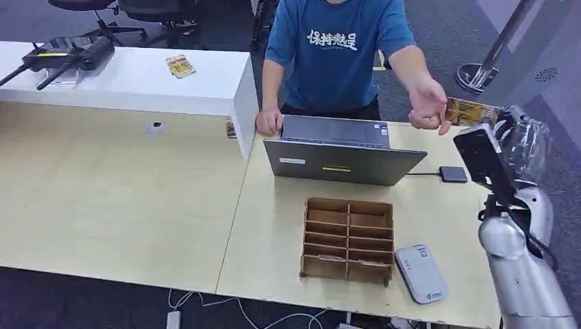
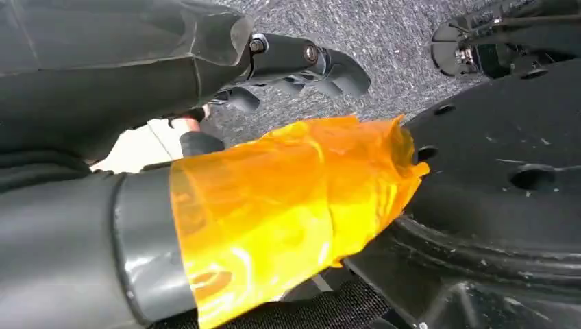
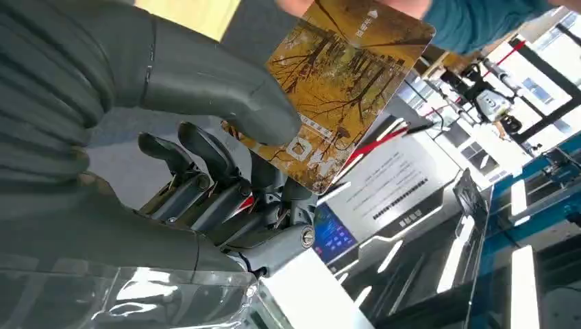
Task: Pass the card to the sensor for recognition and then transmit it.
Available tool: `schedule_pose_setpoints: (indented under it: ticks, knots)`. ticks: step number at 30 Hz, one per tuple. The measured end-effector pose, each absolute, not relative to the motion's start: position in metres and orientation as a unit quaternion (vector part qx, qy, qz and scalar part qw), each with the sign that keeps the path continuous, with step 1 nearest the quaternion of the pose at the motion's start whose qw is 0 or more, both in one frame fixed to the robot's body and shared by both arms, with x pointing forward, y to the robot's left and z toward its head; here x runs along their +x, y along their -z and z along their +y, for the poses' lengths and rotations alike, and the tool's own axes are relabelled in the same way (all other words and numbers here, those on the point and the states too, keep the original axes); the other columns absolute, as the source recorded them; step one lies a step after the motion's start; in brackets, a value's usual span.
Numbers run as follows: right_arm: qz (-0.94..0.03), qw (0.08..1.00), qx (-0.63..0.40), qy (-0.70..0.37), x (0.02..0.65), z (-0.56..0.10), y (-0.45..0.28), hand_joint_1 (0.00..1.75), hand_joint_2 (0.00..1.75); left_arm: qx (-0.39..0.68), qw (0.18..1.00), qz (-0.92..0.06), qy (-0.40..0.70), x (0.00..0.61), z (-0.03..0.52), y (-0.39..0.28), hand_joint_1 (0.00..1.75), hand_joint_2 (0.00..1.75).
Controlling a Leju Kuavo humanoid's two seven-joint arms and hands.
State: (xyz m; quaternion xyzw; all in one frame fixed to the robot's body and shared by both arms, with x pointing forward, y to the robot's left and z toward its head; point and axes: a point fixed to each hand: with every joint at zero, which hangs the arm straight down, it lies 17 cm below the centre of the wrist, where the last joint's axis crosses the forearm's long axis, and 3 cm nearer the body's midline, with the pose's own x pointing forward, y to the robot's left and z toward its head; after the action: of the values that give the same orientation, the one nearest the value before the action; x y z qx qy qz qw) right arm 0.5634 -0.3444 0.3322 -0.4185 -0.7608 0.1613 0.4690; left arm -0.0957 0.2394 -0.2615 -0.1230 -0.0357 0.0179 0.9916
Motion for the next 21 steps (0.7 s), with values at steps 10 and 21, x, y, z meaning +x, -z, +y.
schedule_pose_setpoints:
  ticks: [10,21]
  knots:
    - [-0.714,0.422,-0.518,-0.209,0.6,-0.334,-0.385,1.75,1.75,-0.122,0.992,-0.032,0.017,-0.094,0.253,0.262,0.0,0.0]
    - [-0.688,0.399,-0.555,-0.243,0.615,-0.306,-0.394,1.75,1.75,-0.12,0.992,-0.031,0.037,-0.089,0.26,0.263,0.0,0.0]
